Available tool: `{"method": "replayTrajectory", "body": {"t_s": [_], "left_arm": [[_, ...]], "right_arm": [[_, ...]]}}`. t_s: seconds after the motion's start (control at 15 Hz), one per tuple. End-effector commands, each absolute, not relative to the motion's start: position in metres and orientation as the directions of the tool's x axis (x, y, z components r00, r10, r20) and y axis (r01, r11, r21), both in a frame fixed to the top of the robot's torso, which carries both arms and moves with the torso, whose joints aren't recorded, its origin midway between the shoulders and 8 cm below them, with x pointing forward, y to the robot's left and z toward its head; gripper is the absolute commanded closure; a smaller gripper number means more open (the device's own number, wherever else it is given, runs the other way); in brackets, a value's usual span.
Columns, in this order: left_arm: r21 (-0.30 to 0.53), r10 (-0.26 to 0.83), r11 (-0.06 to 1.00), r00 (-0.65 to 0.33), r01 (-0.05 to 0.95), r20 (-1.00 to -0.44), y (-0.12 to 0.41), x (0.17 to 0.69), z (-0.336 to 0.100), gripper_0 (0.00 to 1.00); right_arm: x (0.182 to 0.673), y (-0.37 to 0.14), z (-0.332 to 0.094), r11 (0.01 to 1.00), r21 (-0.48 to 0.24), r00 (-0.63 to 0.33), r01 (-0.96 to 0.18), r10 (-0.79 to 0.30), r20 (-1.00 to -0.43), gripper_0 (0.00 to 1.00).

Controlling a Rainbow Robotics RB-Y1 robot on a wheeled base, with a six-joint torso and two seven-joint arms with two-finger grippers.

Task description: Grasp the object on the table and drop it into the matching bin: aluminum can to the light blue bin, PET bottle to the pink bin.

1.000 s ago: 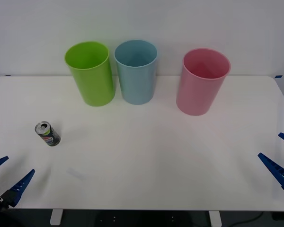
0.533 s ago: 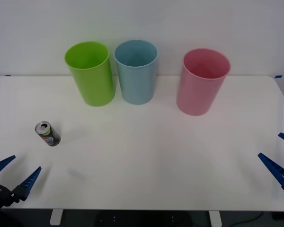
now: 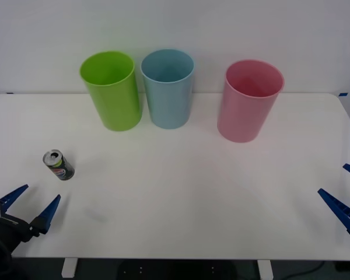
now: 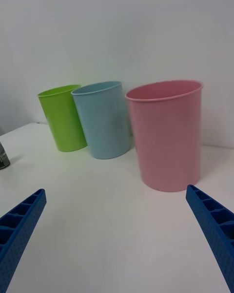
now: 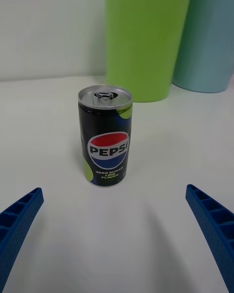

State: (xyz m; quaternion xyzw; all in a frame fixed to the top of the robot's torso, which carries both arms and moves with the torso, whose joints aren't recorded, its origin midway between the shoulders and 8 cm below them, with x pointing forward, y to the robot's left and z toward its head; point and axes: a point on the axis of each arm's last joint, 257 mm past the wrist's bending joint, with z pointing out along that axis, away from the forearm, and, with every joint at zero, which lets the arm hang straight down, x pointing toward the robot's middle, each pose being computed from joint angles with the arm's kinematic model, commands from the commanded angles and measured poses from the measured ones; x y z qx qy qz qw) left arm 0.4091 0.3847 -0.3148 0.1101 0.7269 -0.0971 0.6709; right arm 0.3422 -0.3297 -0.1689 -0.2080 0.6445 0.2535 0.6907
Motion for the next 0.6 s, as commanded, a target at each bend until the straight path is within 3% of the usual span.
{"method": "replayTrajectory", "body": {"t_s": [0.07, 0.6], "left_arm": [[-0.008, 0.013, 0.965, -0.076, 0.263, -0.997, 0.383, 0.421, -0.315, 0.00], [-0.035, -0.019, 0.968, -0.066, 0.250, -0.998, 0.377, 0.454, -0.317, 0.00]], "right_arm": [[0.342, -0.330, -0.169, 0.785, 0.039, 0.041, -0.618, 0.082, -0.996, 0.00], [0.342, -0.330, -0.169, 0.785, 0.039, 0.041, -0.618, 0.082, -0.996, 0.00]]}}
